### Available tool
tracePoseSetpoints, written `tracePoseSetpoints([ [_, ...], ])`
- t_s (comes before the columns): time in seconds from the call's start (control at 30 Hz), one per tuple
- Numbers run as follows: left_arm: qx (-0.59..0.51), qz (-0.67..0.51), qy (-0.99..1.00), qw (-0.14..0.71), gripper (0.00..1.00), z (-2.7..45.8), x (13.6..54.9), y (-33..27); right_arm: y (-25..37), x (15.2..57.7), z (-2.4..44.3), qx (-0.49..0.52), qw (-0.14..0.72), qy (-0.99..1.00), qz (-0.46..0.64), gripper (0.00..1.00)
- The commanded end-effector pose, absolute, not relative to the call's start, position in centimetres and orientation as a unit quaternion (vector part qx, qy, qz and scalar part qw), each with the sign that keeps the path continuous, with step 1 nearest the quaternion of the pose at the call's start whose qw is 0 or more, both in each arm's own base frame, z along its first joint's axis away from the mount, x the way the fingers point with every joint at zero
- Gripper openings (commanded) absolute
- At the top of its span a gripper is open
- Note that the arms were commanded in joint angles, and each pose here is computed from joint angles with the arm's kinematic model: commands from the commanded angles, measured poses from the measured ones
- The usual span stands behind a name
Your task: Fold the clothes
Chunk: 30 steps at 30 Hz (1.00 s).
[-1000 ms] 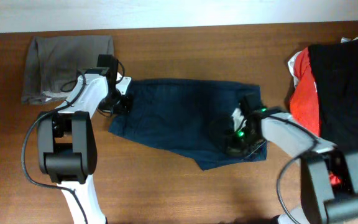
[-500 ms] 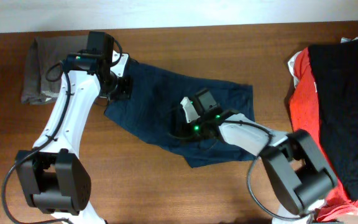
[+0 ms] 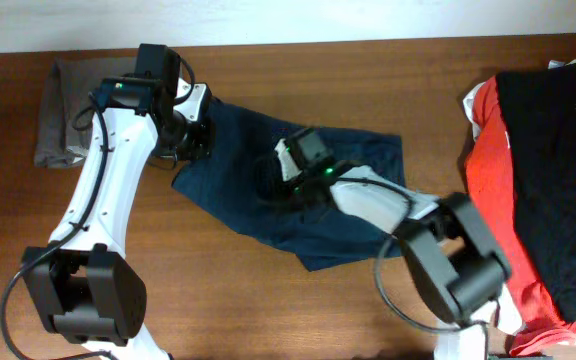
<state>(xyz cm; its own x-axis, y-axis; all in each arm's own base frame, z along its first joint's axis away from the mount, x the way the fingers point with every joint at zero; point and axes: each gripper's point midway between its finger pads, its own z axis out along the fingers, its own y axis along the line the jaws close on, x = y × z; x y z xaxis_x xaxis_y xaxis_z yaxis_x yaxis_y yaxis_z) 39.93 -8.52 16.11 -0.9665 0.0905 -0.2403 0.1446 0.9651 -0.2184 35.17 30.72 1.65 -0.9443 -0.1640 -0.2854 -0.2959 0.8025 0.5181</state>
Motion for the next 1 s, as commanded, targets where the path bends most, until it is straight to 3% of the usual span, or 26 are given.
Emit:
tracePoseSetpoints([
  [0.0,0.058,-0.129,0.981,0.136,0.01,18.1,40.0,-8.7,30.7,34.7,-2.5,-0.115,0.091,0.953,0.266,0.04],
  [0.03,0.058,-0.129,0.981,0.136,0.01,18.1,40.0,-8.7,30.7,35.3,-1.7,-0.118,0.096,0.949,0.276,0.04],
  [0.17,0.058,-0.129,0.981,0.136,0.01,18.1,40.0,-8.7,27.9,40.1,9.2,-0.117,0.183,0.927,0.306,0.04],
  [0.27,0.058,-0.129,0.981,0.136,0.01,18.1,40.0,-8.7,26.1,41.0,8.4,-0.090,0.179,0.934,0.295,0.04],
  [0.43,0.058,-0.129,0.980,0.137,0.01,18.1,40.0,-8.7,28.4,39.2,-1.1,-0.105,0.108,0.953,0.264,0.04],
  [0.5,0.057,-0.129,0.981,0.136,0.01,18.1,39.9,-8.7,28.7,41.5,0.6,-0.112,0.158,0.943,0.272,0.04],
  [0.57,0.057,-0.129,0.981,0.135,0.01,18.1,39.9,-8.7,28.8,45.1,7.1,-0.109,0.179,0.908,0.362,0.04],
  [0.63,0.057,-0.129,0.981,0.135,0.01,18.1,39.9,-8.7,26.8,47.4,10.7,-0.086,0.183,0.907,0.369,0.04],
  [0.8,0.057,-0.129,0.981,0.134,0.01,18.1,39.9,-8.7,28.3,47.2,5.5,-0.089,0.189,0.937,0.281,0.04],
  [0.9,0.057,-0.129,0.981,0.134,0.01,18.1,39.8,-8.7,30.1,45.9,-0.1,-0.103,0.164,0.951,0.241,0.04],
  [0.97,0.057,-0.128,0.981,0.134,0.01,18.1,39.9,-8.7,30.0,47.4,-1.1,-0.101,0.201,0.952,0.208,0.04],
])
